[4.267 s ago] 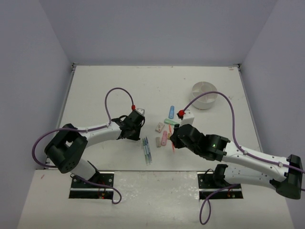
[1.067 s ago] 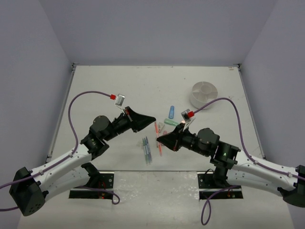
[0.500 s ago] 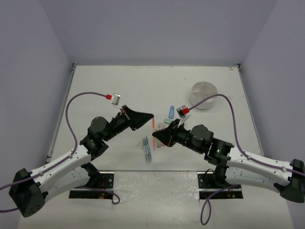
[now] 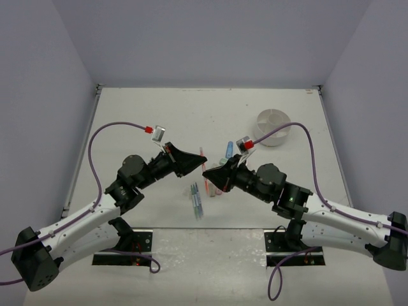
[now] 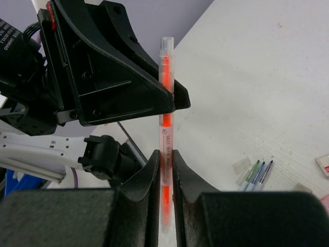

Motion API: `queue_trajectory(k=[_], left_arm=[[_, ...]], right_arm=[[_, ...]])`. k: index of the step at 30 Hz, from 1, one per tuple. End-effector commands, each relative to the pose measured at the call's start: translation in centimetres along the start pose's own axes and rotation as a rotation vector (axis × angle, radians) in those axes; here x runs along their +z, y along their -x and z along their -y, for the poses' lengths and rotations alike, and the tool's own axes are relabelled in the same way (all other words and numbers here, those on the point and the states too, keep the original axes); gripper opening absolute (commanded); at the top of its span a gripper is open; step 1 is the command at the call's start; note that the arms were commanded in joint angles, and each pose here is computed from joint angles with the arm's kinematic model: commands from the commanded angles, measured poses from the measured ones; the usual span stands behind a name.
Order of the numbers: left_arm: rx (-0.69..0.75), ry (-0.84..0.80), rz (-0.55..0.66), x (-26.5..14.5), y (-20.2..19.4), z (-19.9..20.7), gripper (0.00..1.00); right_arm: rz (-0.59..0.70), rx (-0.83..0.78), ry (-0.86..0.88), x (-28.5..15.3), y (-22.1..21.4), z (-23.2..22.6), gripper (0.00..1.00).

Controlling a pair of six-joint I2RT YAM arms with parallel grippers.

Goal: Sort the stationery into containers
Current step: Close the pen cap on the pen.

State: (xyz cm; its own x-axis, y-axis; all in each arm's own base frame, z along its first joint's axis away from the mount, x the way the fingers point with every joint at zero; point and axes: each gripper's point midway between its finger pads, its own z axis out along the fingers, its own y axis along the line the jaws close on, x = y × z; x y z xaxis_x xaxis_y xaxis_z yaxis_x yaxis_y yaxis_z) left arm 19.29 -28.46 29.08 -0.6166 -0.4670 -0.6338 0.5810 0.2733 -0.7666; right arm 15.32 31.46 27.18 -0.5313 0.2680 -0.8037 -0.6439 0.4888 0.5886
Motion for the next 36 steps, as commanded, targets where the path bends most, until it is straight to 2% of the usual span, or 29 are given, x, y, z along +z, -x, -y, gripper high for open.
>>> queue_trajectory(k=[1, 2, 4, 8, 10, 11, 13, 15, 17, 18, 19, 20, 22, 26, 32, 36], left_arm=[[0.035, -0.106, -0.011, -0.1, 0.4, 2.5, 0.04], [0.036, -0.123, -0.017, -0.2, 0.3, 2.7, 0.0], [0.04, -0.164, -0.032, -0.3, 0.1, 3.5, 0.0], [0.069, -0.212, -0.006, -0.7, 0.8, 4.8, 0.0], [0.082, -0.23, 0.006, -0.9, 1.1, 5.4, 0.0], [0.087, -0.238, 0.012, -1.0, 1.3, 5.6, 0.0], [0.107, -0.257, 0.026, -1.3, 1.7, 6.3, 0.0], [0.119, -0.267, 0.041, -1.7, 2.0, 6.7, 0.0], [0.127, -0.265, 0.057, -1.9, 2.3, 6.8, 0.0], [0.132, -0.26, 0.061, -1.9, 2.4, 6.8, 0.0], [0.136, -0.248, 0.061, -1.9, 2.4, 6.7, 0.0], [0.139, -0.229, 0.058, -1.9, 2.4, 6.3, 0.08], [0.153, -0.189, 0.061, -1.7, 2.6, 5.8, 0.42], [0.187, -0.127, 0.065, -1.4, 3.4, 5.3, 0.58], [0.231, -0.096, 0.082, -0.8, 5.1, 6.2, 0.62], [0.237, -0.08, 0.049, 0.0, 5.0, 5.9, 0.55]], right_arm=[[0.12, -0.004, 0.049, 0.5, 4.3, -2.5, 0.0], [0.106, -0.009, 0.046, 0.9, 4.0, -2.5, 0.0], [0.079, -0.02, 0.053, 1.4, 3.5, -2.7, 0.01], [0.009, -0.03, 0.103, 2.2, 2.0, -3.5, 0.29], [-0.021, -0.029, 0.126, 2.5, 1.2, -3.7, 0.38], [-0.027, -0.028, 0.127, 2.7, 1.0, -3.7, 0.38], [-0.059, -0.022, 0.153, 3.0, 0.1, -4.0, 0.26], [-0.062, -0.018, 0.161, 3.2, -0.1, -4.0, 0.19], [-0.06, -0.017, 0.164, 3.2, -0.1, -4.1, 0.03], [-0.057, -0.018, 0.165, 3.2, 0.0, -4.1, 0.01], [-0.055, -0.019, 0.168, 3.1, 0.1, -4.2, 0.0], [-0.054, -0.022, 0.172, 3.1, 0.2, -4.3, 0.0], [-0.054, -0.032, 0.176, 3.0, 0.3, -4.4, 0.0], [-0.074, -0.063, 0.176, 2.8, 0.0, -4.4, 0.0], [-0.098, -0.086, 0.185, 2.5, -0.5, -4.3, 0.0], [-0.107, -0.096, 0.183, 2.4, -0.4, -4.3, 0.0]])
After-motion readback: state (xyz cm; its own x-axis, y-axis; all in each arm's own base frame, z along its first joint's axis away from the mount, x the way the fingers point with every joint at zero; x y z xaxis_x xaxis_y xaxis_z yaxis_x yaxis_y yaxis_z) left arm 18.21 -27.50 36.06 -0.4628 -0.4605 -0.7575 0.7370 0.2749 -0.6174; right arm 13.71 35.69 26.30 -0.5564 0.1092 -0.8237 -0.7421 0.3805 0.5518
